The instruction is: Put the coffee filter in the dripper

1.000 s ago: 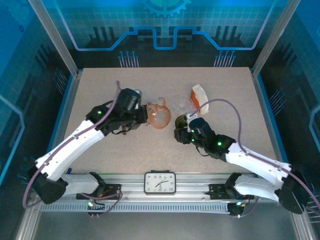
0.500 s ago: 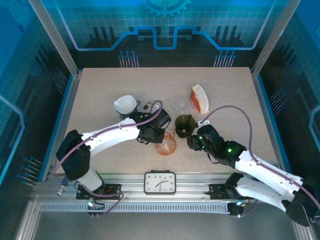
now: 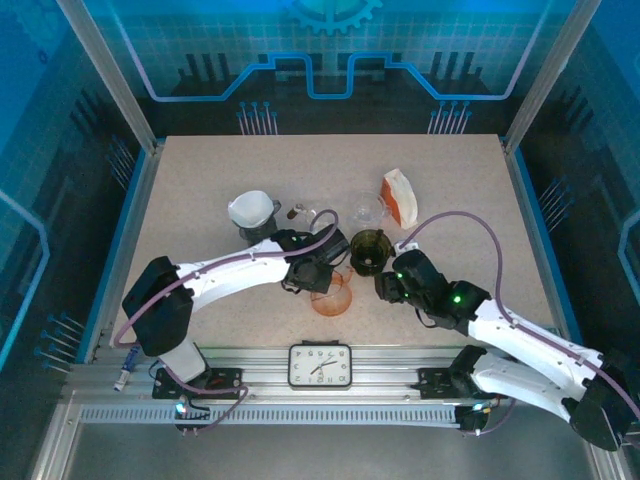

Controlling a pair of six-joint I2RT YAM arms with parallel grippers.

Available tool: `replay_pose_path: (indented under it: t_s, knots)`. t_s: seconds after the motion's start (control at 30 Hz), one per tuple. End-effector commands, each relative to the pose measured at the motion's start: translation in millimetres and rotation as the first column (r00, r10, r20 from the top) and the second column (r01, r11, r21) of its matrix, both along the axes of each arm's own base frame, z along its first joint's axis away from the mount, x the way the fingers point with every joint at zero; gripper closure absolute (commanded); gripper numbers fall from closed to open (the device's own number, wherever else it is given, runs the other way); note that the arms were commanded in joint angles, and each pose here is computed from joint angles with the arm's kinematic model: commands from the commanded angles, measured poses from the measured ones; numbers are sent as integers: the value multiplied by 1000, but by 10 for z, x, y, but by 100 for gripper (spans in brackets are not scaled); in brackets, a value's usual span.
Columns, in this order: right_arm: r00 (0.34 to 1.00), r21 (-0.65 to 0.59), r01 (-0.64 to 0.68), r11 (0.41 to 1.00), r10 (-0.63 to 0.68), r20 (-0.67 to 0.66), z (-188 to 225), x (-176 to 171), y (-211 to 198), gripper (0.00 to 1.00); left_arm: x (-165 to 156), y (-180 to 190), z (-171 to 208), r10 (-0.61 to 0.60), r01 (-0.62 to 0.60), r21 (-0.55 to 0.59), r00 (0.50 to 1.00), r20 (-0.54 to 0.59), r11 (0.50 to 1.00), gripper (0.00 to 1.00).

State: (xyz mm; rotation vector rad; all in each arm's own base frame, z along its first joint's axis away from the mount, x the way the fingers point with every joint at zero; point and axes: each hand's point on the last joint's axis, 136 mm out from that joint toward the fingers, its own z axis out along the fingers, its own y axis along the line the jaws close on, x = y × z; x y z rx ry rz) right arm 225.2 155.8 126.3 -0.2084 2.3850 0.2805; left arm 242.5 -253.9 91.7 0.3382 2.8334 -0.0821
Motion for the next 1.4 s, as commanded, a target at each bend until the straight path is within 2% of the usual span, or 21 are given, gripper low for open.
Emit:
replay_pose_path:
  t_s: [0.0, 0.2, 0.4, 0.53, 0.63, 0.77, 0.9, 0.97, 1.1, 1.23, 1.37]
  knots:
    - [999, 0, 43, 999, -43, -17, -27, 26, -50, 43, -3, -4, -42, -36, 35, 37, 999, 30, 999, 90]
    - [991, 23, 111, 994, -109, -78, 11, 135, -75, 44, -13, 3, -134, -55, 51, 79, 997, 54, 996, 90]
    - [979, 91, 160, 983, -147, -139, 107, 303, -85, 44, 5, -3, -165, -84, 74, 122, 993, 82, 990, 82]
    - [978, 124, 168, 978, -150, -144, 185, 394, -73, 43, 9, 0, -185, -82, 71, 125, 993, 83, 990, 72]
    - [973, 145, 182, 972, -157, -172, 174, 457, -68, 43, 44, -20, -55, -71, 59, 101, 991, 114, 993, 61]
    - [963, 160, 197, 967, -161, -215, 104, 579, -58, 43, 123, -125, 369, -47, 49, -9, 978, 203, 999, 51]
    - [955, 164, 216, 963, -174, -239, 2, 733, -29, 44, 165, -246, 824, -14, 65, -165, 956, 295, 984, 28]
    - [949, 162, 235, 958, -190, -251, -63, 800, -32, 46, 158, -260, 1037, 10, 72, -233, 944, 331, 970, 20]
    - [937, 171, 266, 949, -213, -275, -192, 910, -30, 48, 92, -143, 1380, 65, 82, -335, 913, 404, 939, 1]
    - [925, 161, 286, 945, -228, -305, -324, 962, -32, 52, 3, 88, 1584, 139, 70, -409, 877, 459, 910, 1]
    - [915, 149, 302, 942, -242, -324, -428, 973, -47, 63, -105, 308, 1619, 209, 55, -476, 850, 484, 877, 1]
